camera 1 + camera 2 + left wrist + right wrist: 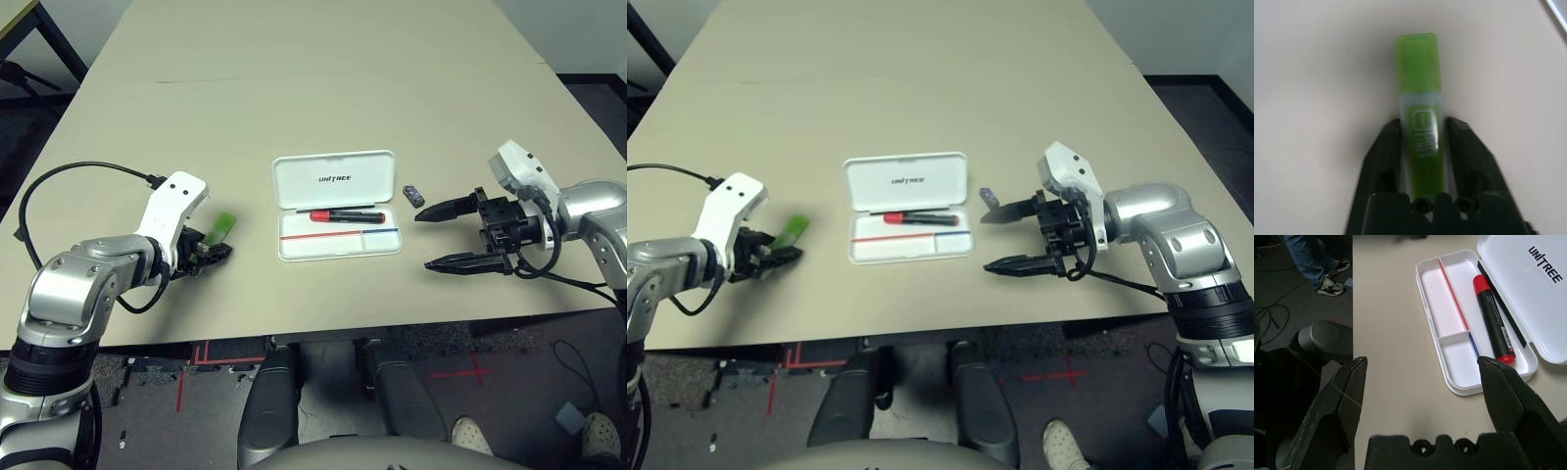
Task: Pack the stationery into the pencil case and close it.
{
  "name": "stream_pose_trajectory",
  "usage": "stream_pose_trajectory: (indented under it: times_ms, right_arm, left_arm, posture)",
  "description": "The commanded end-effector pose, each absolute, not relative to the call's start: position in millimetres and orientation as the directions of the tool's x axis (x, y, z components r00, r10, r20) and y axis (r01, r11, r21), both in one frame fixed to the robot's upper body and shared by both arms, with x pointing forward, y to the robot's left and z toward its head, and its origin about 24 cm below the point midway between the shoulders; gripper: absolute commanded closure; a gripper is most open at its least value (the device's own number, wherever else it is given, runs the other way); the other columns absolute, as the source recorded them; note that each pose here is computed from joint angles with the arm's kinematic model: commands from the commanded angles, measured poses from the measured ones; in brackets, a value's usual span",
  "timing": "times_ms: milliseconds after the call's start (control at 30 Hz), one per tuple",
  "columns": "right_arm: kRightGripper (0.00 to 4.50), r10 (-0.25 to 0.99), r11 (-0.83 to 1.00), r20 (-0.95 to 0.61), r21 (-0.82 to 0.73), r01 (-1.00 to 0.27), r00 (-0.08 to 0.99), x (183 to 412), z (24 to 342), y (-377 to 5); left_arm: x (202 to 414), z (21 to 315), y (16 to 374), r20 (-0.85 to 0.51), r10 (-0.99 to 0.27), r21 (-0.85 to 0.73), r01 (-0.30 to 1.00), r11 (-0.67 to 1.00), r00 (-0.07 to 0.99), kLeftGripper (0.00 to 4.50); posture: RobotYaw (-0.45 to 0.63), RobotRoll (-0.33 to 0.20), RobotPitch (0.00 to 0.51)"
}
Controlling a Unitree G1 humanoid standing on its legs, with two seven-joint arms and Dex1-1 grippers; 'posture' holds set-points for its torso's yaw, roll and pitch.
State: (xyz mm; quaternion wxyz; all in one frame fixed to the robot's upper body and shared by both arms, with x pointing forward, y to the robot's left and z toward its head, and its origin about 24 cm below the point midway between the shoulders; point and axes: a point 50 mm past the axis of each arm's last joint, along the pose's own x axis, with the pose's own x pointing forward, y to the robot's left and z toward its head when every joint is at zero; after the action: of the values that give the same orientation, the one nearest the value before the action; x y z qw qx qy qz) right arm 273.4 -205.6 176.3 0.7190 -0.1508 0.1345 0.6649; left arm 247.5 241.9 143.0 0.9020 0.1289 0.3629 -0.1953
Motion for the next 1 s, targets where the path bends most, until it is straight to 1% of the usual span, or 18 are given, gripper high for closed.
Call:
stream_pose_trajectory:
  times_ms: [33, 200, 333, 500, 633, 733, 1000]
  right_arm:
    - [0.0, 0.912, 0.072, -0.402, -0.042, -0.997, 0.082, 273.9, 174.9, -205.9]
    - [0.0, 0.911, 0.072, -0.404, -0.041, -0.997, 0.083, 274.8, 174.6, -206.1]
    - [0.0, 0.909, 0.076, -0.407, -0.041, -0.996, 0.086, 275.8, 173.5, -206.4]
    - [0.0, 0.904, 0.08, -0.417, -0.046, -0.996, 0.092, 276.9, 171.6, -207.0]
    - [0.0, 0.902, 0.082, -0.42, -0.05, -0.995, 0.096, 277.9, 171.6, -206.8]
    - [0.0, 0.902, 0.083, -0.421, -0.053, -0.995, 0.098, 278.4, 171.2, -206.6]
    - [0.0, 0.899, 0.083, -0.427, -0.06, -0.995, 0.101, 279.4, 169.3, -205.4]
  left_arm:
    - [245.9, 149.4, 236.4, -0.713, -0.323, 0.097, 0.544, 0.834, 0.623, 3.42]
    - [247.9, 171.7, 222.1, -0.689, -0.397, 0.172, 0.669, 0.724, 0.607, 3.42]
    - [246.8, 187.3, 207.4, -0.672, -0.479, 0.228, 0.774, 0.591, 0.564, 3.42]
    - [249.9, 197.1, 189.4, -0.664, -0.542, 0.289, 0.846, 0.449, 0.515, 3.42]
    - [256.1, 197.3, 174.3, -0.667, -0.57, 0.344, 0.877, 0.334, 0.479, 3.42]
    - [258.5, 192.7, 162.4, -0.679, -0.601, 0.356, 0.905, 0.234, 0.423, 3.42]
    - [268.9, 182.9, 135.2, -0.688, -0.64, 0.372, 0.924, 0.095, 0.342, 3.42]
  posture:
    - [0.03, 0.0, 0.207]
    - [0.03, 0.0, 0.207]
    - [0.03, 0.0, 0.207]
    - [0.03, 0.0, 0.207]
    - [0.02, 0.0, 0.205]
    - [0.02, 0.0, 0.204]
    - [0.01, 0.0, 0.206]
